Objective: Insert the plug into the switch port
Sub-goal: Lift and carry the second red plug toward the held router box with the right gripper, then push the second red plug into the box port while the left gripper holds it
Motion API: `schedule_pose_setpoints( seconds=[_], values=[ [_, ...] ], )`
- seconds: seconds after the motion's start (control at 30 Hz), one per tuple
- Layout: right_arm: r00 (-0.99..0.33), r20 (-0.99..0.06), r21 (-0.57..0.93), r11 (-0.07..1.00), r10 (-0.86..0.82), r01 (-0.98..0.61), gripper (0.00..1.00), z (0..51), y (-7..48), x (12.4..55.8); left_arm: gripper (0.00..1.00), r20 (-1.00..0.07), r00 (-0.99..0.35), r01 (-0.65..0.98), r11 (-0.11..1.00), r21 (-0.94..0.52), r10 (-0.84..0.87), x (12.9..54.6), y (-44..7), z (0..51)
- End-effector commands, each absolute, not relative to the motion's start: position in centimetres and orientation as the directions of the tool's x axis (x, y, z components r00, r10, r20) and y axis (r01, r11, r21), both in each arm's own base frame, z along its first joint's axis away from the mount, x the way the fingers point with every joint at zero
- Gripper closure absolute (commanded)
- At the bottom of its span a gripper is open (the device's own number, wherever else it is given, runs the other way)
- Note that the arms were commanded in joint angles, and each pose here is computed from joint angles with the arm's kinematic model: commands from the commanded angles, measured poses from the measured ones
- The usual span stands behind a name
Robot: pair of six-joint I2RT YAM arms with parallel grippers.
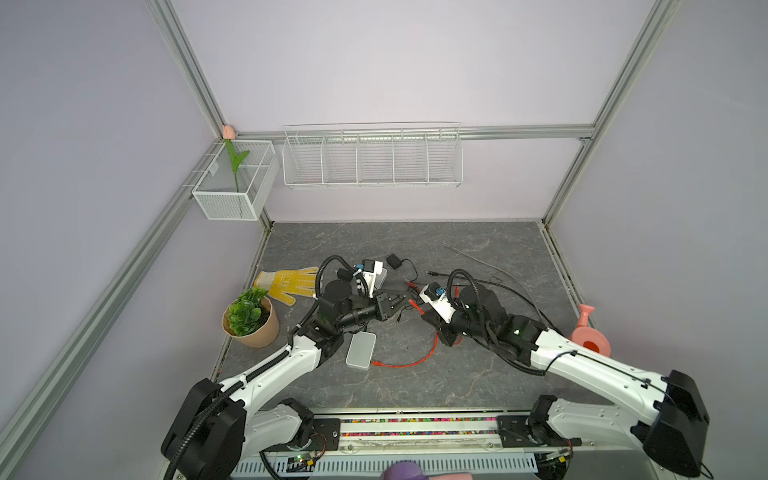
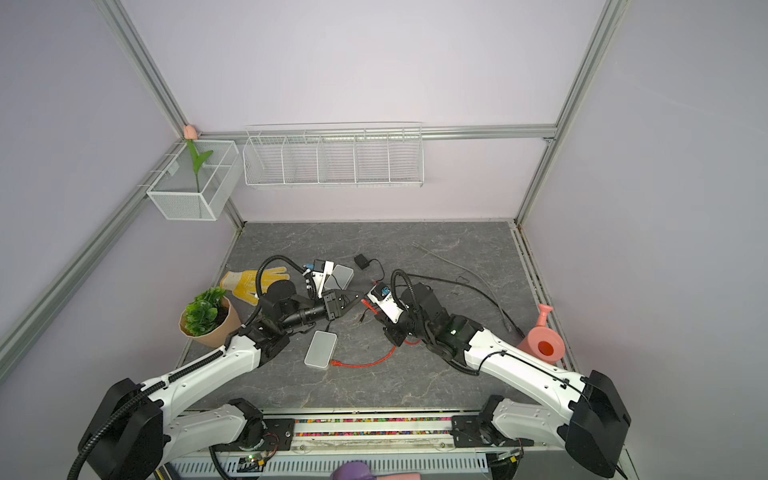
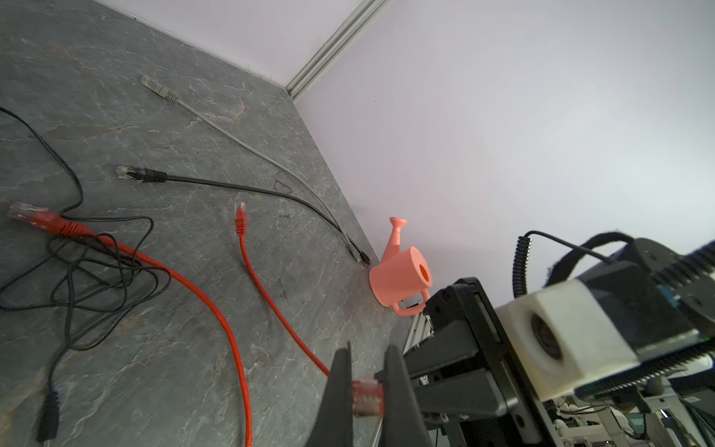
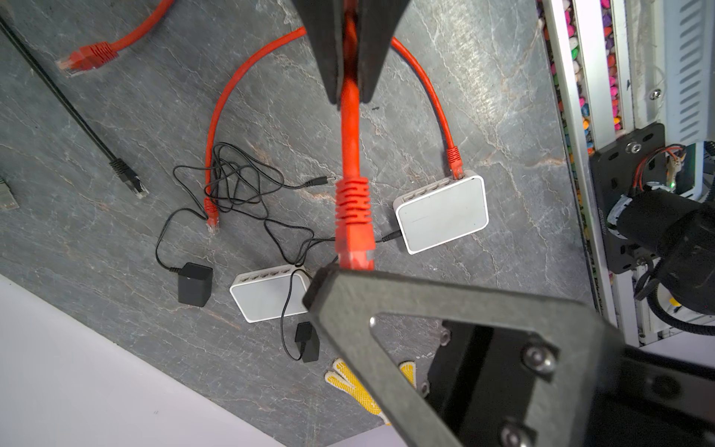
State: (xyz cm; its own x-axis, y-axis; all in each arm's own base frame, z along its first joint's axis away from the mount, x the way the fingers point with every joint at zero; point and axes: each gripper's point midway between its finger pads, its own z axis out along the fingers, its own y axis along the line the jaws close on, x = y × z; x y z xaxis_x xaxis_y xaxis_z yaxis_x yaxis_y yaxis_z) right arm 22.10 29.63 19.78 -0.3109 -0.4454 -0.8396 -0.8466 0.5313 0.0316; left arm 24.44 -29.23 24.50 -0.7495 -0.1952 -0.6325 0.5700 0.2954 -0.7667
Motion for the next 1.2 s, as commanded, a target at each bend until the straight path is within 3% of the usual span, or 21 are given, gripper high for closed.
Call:
schedule_pose_setpoints(
  seconds=[0.0, 0.1, 0.17, 0.47, 0.77, 0.93, 1.07, 1.17],
  values=[
    [-0.294, -0.848, 0.038, 0.502, -0.442, -0.864, 0.62, 20.4, 30.1, 21.6, 1.0, -0.657, -0.732, 0.607, 0.267, -0.749, -0.181, 23.6, -29.3, 25.1],
    [-0.27, -0.858, 0.044, 0.46, -0.438, -0.887, 0.49, 21.8, 29.7, 20.8, 1.0, -0.674, -0.72, 0.631, 0.251, -0.735, -0.165, 23.0, -29.2, 25.3],
    [-0.28, -0.867, 0.099, 0.411, -0.411, -0.906, 0.46, 22.9, 29.7, 20.4, 1.0, -0.693, -0.703, 0.662, 0.208, -0.72, -0.159, 22.3, -29.3, 25.9],
    [-0.348, -0.816, 0.329, 0.124, -0.462, -0.936, 0.49, 25.3, 31.5, 18.4, 1.0, -0.751, -0.646, 0.742, 0.123, -0.659, -0.134, 20.1, -29.0, 26.3],
    [-0.361, -0.789, 0.351, 0.117, -0.497, -0.929, 0.51, 23.8, 31.7, 18.4, 1.0, -0.769, -0.623, 0.761, 0.115, -0.638, -0.144, 19.6, -28.6, 26.8],
    [-0.362, -0.791, 0.358, 0.107, -0.494, -0.927, 0.6, 23.7, 31.9, 18.4, 1.0, -0.767, -0.625, 0.76, 0.11, -0.64, -0.144, 19.6, -28.7, 27.0],
    [-0.365, -0.794, 0.36, 0.108, -0.487, -0.927, 0.82, 23.6, 32.1, 18.7, 1.0, -0.765, -0.628, 0.758, 0.112, -0.643, -0.141, 19.5, -28.7, 26.8],
    [-0.369, -0.797, 0.364, 0.106, -0.478, -0.925, 0.89, 23.7, 32.4, 18.9, 1.0, -0.762, -0.633, 0.754, 0.113, -0.647, -0.137, 19.5, -28.6, 26.4]
  ],
)
